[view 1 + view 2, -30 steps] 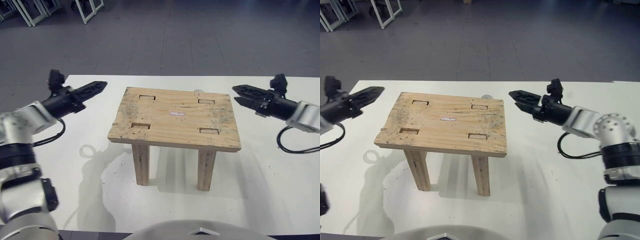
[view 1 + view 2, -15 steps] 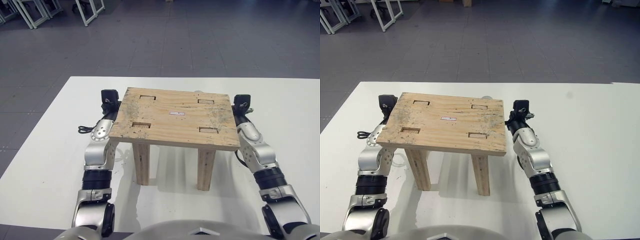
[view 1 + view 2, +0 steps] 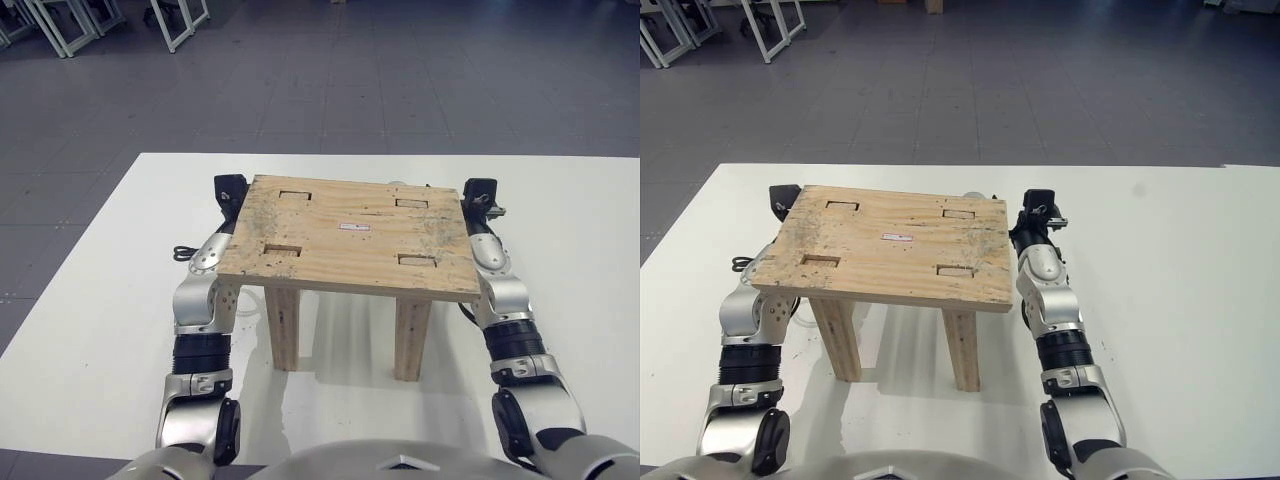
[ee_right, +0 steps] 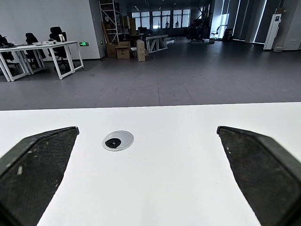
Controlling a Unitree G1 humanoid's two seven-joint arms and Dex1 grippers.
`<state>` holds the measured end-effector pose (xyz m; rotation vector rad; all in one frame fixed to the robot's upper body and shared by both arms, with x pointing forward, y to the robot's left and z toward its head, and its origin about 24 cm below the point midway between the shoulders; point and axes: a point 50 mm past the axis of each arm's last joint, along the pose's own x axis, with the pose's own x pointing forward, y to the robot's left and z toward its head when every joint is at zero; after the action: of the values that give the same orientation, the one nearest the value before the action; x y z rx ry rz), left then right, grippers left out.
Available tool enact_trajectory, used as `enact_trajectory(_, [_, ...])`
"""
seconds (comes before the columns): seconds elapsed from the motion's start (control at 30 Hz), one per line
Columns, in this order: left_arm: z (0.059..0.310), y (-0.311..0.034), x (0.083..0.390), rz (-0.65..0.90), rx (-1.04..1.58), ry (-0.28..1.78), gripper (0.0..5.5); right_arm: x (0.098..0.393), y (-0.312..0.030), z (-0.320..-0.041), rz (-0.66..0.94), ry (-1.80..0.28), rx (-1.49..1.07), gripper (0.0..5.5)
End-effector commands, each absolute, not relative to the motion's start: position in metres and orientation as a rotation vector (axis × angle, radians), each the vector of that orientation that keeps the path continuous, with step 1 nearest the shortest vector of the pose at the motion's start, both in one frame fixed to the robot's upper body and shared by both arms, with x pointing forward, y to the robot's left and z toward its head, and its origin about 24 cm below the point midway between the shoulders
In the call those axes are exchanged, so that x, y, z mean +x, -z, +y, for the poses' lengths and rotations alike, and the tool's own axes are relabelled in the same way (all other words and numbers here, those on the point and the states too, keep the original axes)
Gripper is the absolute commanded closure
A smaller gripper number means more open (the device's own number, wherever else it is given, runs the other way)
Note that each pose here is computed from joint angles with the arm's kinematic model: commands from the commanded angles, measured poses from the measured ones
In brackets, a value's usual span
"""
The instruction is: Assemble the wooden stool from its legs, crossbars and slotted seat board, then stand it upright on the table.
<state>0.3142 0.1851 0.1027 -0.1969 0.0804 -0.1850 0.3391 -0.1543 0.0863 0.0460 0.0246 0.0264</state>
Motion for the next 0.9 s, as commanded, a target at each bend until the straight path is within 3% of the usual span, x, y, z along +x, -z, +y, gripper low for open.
enact_trajectory(0.03, [0.181,-0.107,0.313,0.075,-0.169,0.196,0.64,0.34,-0.088,-0.151,0.016,-0.035,0.048,0.01])
enact_trajectory(0.3, [0.191,-0.11,0.315,0.018,-0.118,0.079,0.64,0.336,-0.086,-0.156,0.028,-0.025,0.041,0.01])
enact_trajectory(0.9, [0.185,-0.111,0.317,0.027,-0.071,0.1,0.64,0.324,-0.081,-0.162,0.063,0.016,0.035,0.01])
